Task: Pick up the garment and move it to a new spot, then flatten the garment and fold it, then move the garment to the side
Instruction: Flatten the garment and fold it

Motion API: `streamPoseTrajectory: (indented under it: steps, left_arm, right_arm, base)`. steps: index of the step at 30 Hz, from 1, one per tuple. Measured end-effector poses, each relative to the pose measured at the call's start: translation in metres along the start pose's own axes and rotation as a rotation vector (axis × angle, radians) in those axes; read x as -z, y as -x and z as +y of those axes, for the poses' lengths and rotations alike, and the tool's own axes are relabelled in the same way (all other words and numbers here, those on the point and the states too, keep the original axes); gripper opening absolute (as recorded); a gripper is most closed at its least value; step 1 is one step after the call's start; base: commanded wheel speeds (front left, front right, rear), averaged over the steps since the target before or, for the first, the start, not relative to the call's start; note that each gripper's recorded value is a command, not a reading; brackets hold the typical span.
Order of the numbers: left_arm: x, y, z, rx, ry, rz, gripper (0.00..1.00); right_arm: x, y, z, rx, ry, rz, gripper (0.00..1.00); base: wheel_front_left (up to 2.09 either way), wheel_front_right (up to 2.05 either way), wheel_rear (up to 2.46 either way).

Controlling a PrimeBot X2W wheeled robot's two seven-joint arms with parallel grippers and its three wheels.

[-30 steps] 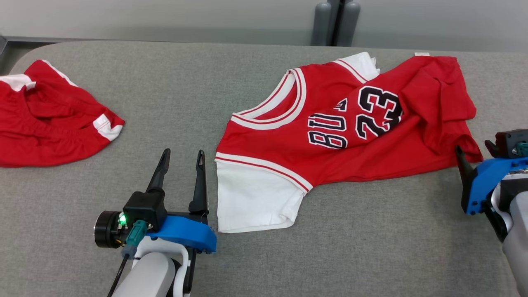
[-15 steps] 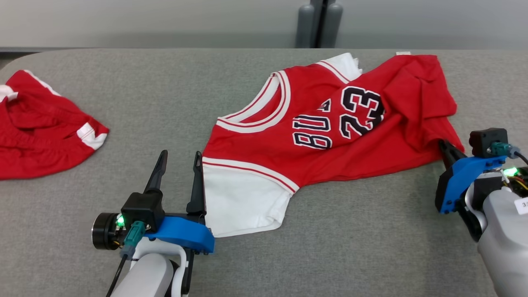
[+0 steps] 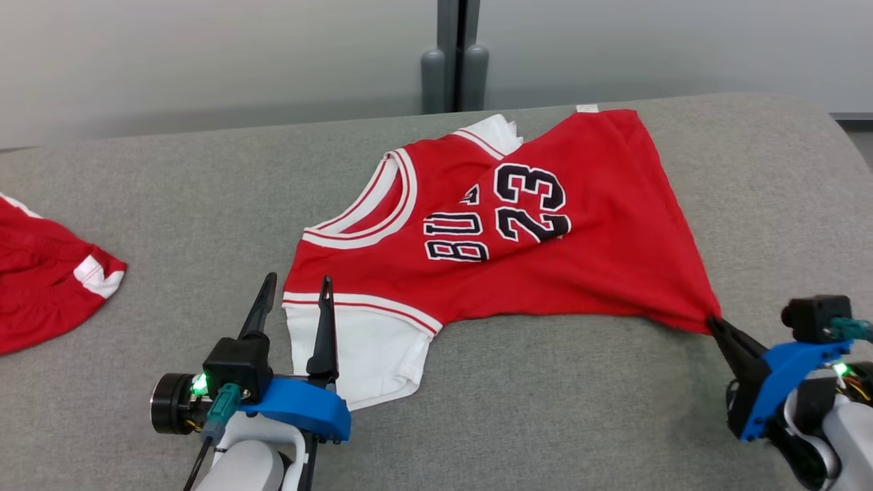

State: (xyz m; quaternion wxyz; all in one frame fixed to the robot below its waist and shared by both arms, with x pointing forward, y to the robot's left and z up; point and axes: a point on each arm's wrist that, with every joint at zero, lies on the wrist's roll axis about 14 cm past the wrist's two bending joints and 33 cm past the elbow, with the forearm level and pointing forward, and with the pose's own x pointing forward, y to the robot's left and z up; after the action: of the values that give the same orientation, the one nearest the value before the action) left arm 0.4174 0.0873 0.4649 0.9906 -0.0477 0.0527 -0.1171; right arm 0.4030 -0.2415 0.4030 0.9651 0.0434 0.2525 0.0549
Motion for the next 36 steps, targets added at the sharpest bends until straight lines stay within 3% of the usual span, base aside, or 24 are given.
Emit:
streamPoseTrajectory:
  steps: [9,12,13,14,20,28,36]
  left_arm:
    - [-0.003,0.000,-0.007,0.027,-0.006,0.002,1.00]
    - [-0.004,0.001,-0.005,0.022,-0.007,0.000,1.00]
    - [-0.004,0.001,-0.004,0.020,-0.008,0.001,1.00]
    - [-0.003,0.001,-0.003,0.016,-0.010,0.001,1.00]
    - [-0.004,0.001,-0.001,0.006,-0.003,-0.001,1.00]
    - [-0.008,0.003,-0.003,0.003,0.010,-0.016,1.00]
    - [-0.015,0.011,-0.001,-0.007,0.012,-0.040,1.00]
  right_arm:
    - [0.015,0.015,-0.022,0.064,-0.164,0.028,0.00]
    - [0.020,0.017,-0.029,0.089,-0.181,0.027,0.42]
    - [0.023,0.017,-0.029,0.091,-0.182,0.030,0.86]
    - [0.025,0.018,-0.029,0.092,-0.183,0.034,1.00]
    - [0.026,0.029,-0.051,0.148,-0.183,0.005,1.00]
    - [-0.027,0.039,-0.070,0.195,-0.214,-0.233,1.00]
    - [-0.079,0.042,-0.042,0.158,-0.120,-0.441,1.00]
  base:
    - [0.00,0.00,0.00]
    - [0.00,0.00,0.00]
    - [0.00,0.00,0.00]
    - [0.00,0.00,0.00]
    - [0.00,0.00,0.00]
    - [0.00,0.00,0.00]
    - [0.00,0.00,0.00]
